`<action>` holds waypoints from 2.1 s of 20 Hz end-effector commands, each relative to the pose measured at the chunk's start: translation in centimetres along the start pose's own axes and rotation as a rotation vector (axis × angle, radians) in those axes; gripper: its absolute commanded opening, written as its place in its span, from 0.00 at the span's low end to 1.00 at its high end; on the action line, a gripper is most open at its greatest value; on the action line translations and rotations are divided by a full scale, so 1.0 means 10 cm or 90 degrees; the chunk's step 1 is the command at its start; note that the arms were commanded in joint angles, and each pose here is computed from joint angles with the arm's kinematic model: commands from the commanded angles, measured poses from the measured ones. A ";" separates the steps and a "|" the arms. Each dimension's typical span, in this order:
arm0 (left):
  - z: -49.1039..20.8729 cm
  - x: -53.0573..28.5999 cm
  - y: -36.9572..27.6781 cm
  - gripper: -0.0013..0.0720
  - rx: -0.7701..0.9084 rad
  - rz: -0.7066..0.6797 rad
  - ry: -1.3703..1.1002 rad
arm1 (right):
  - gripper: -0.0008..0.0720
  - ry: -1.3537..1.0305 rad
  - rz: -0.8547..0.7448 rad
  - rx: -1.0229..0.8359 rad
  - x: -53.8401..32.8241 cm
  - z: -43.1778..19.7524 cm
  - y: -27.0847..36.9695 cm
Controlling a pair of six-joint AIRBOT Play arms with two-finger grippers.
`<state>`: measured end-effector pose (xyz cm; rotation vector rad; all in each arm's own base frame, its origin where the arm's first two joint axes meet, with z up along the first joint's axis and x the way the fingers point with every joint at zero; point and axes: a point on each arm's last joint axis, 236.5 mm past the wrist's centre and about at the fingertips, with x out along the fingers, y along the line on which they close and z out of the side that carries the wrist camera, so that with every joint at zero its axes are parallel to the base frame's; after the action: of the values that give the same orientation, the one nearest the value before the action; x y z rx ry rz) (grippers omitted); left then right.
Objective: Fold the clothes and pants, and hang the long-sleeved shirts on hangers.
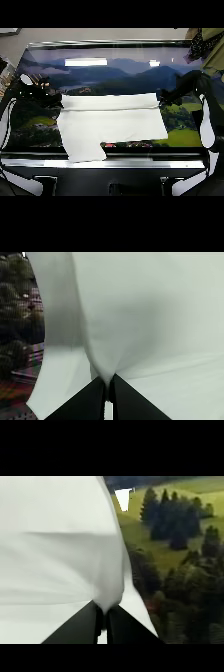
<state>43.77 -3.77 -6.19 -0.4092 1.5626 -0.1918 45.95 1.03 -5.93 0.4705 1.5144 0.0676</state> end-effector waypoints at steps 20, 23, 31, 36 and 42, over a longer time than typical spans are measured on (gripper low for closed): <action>-0.86 -0.92 0.38 0.55 -0.131 -0.043 -0.065 | 0.69 -0.094 0.037 0.034 -1.16 -0.32 -0.48; -1.59 -0.43 0.19 0.55 -0.206 -0.116 -0.024 | 0.68 -0.067 0.056 0.055 -1.02 -0.66 -0.46; -2.57 0.42 0.00 0.55 -0.328 -0.193 0.051 | 0.68 -0.041 0.065 0.075 -0.89 -1.03 -0.43; -2.70 0.54 0.03 0.55 -0.346 -0.189 0.067 | 0.68 -0.052 0.069 0.070 -0.97 -1.04 -0.38; -2.70 0.64 -0.04 0.55 -0.315 -0.164 0.065 | 0.67 -0.040 0.077 0.070 -0.97 -1.09 -0.35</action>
<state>17.07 -9.81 -10.23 -1.0419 1.6528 -0.0335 34.04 -2.78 2.03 0.6422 1.4267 0.0563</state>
